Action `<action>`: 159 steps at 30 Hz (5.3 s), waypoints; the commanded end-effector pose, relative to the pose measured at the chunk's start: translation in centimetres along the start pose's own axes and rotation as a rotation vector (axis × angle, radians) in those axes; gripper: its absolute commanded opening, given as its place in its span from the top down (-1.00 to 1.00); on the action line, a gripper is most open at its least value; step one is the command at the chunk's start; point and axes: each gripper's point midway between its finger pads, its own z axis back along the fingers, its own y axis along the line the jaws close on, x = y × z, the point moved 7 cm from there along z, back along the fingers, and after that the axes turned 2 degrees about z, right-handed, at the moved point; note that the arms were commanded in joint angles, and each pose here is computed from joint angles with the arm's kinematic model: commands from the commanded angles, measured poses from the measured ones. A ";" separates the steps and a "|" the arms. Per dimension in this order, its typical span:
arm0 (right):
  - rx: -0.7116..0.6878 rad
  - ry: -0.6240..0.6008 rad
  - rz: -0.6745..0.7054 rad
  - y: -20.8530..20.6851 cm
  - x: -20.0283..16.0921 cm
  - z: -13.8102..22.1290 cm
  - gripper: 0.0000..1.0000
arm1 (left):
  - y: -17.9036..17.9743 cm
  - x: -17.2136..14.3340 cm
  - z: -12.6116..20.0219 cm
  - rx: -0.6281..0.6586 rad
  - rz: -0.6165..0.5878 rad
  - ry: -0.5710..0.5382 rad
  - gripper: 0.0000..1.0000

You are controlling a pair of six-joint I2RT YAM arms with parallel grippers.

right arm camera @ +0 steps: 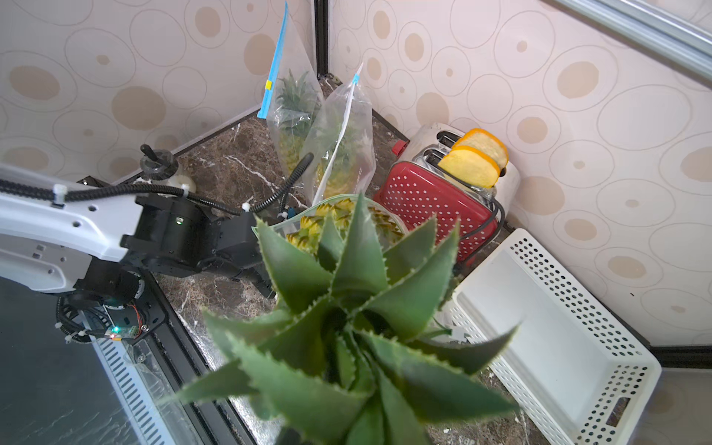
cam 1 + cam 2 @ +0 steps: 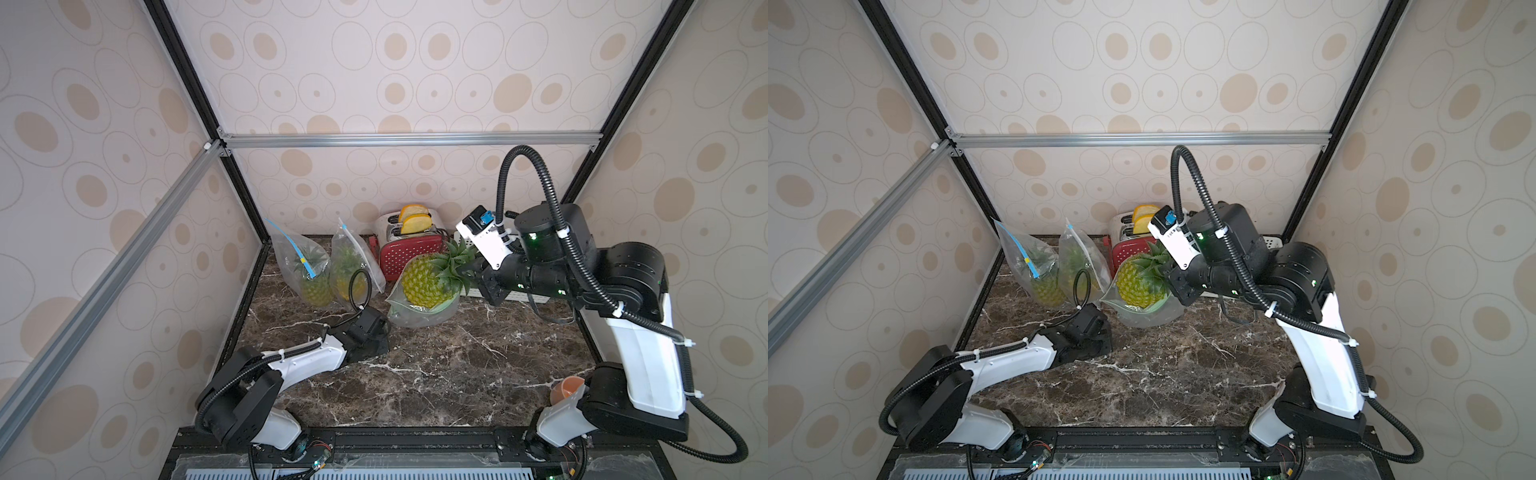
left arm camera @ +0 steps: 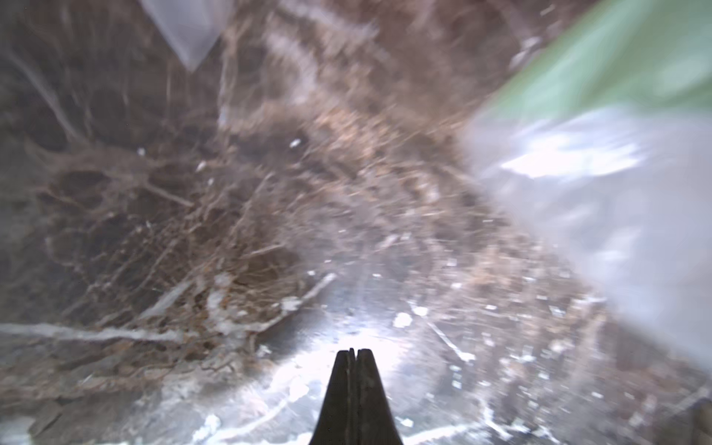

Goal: Open the zip-top bag and take out the pineapple
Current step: Pick up the pineapple from the zipper food storage bag, then place the zipper food storage bag at the center of the board, then place the pineapple in the basket.

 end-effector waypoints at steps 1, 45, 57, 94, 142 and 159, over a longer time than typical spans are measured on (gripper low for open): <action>-0.034 -0.117 -0.010 -0.5 2.0 0.4 1.00 | -2.2 1.5 3.9 -0.117 -0.057 -0.142 0.82; -0.079 0.041 -0.238 -7.1 -2.2 -11.2 1.00 | -11.1 3.4 -2.0 -0.364 -0.448 -0.248 -0.98; -0.065 0.039 -0.288 -8.5 -2.4 -12.3 1.00 | -12.8 5.8 -6.5 -0.190 -0.523 -0.312 -0.64; -0.025 -0.250 -0.282 -6.4 0.0 2.9 1.00 | -8.7 6.1 -8.2 0.080 -0.401 -0.367 1.00; -0.563 0.198 -0.318 -24.4 -6.8 -13.0 1.00 | -8.8 8.9 14.4 0.037 -0.394 -0.389 0.14; -0.434 0.312 -0.431 -28.0 -10.2 -21.7 1.00 | -7.6 8.7 14.6 0.069 -0.365 -0.424 0.11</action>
